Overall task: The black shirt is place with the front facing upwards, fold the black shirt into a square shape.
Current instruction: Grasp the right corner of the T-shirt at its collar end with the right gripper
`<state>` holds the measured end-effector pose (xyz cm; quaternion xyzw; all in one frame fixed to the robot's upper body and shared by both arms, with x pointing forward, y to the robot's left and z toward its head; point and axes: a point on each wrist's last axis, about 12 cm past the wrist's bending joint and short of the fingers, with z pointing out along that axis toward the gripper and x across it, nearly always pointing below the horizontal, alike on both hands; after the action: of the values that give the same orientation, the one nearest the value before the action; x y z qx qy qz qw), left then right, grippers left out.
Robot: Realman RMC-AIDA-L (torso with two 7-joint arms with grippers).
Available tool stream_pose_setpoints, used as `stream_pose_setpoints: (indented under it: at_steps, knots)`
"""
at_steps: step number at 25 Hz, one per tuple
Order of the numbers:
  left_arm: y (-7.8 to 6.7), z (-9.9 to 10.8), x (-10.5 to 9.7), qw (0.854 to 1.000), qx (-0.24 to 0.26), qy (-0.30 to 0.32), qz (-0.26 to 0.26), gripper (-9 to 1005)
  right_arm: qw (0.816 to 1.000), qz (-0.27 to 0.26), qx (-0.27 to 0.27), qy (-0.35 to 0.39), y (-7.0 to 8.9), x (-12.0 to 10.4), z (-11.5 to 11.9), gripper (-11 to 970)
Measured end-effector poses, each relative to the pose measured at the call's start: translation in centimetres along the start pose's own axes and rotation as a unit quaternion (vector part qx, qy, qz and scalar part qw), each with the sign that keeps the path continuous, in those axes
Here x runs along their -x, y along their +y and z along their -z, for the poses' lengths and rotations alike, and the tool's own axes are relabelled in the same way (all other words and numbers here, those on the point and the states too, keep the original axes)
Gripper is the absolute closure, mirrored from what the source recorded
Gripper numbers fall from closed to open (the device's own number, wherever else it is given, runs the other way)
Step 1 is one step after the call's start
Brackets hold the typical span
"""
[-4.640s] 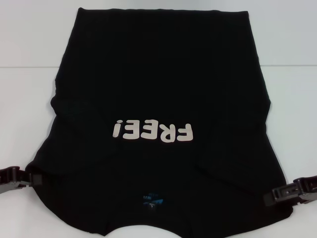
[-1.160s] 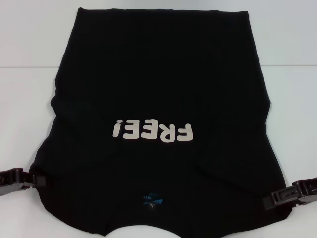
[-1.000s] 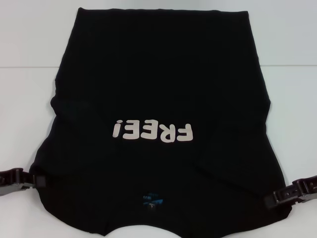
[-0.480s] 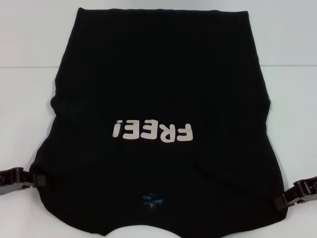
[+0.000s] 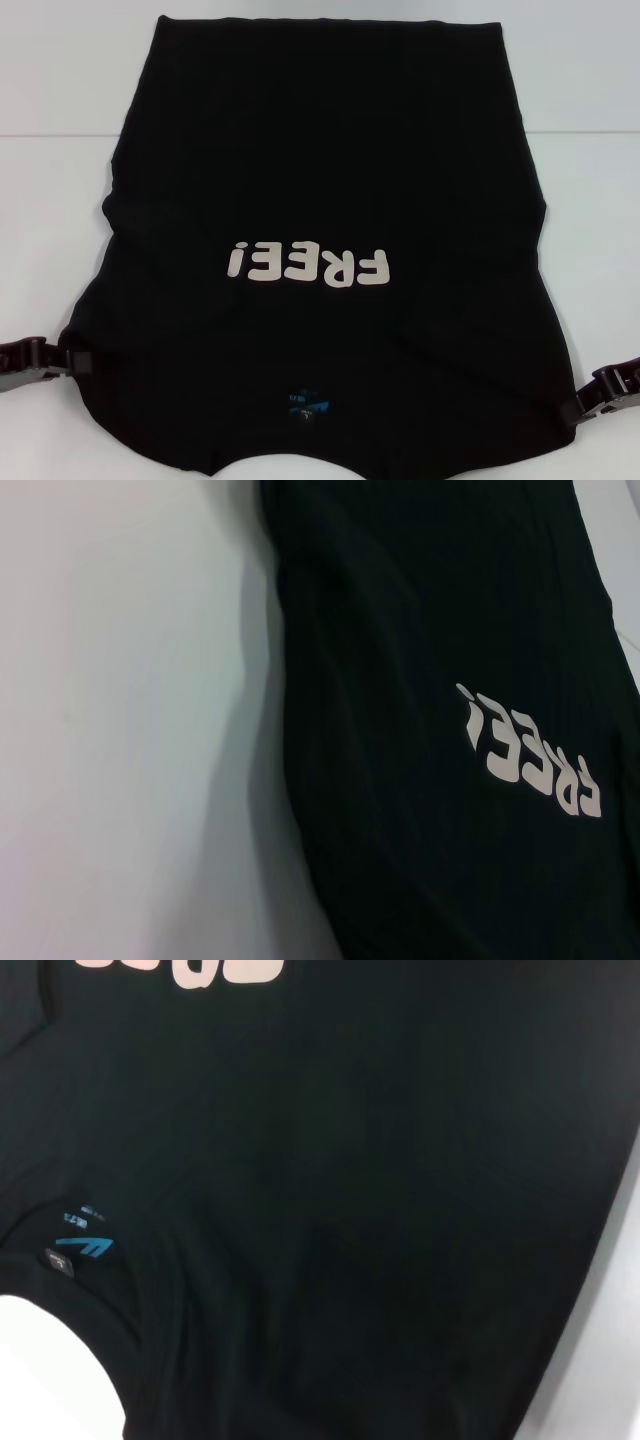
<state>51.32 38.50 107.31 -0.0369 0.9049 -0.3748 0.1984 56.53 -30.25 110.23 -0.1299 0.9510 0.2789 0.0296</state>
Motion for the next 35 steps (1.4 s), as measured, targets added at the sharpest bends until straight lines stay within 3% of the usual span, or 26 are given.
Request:
stream_pose_setpoints:
  at_steps: [17,35]
  knots:
    - [0.0,0.0,-0.1,1.000,-0.005,-0.002,0.002,982,1.000,0.005,-0.007,0.003,-0.2,0.2,0.8,892]
    - [-0.2,0.0,-0.3,1.000,-0.022,-0.005,0.003,982,0.999,0.026,0.002,0.020,0.6,1.3,3.2,872]
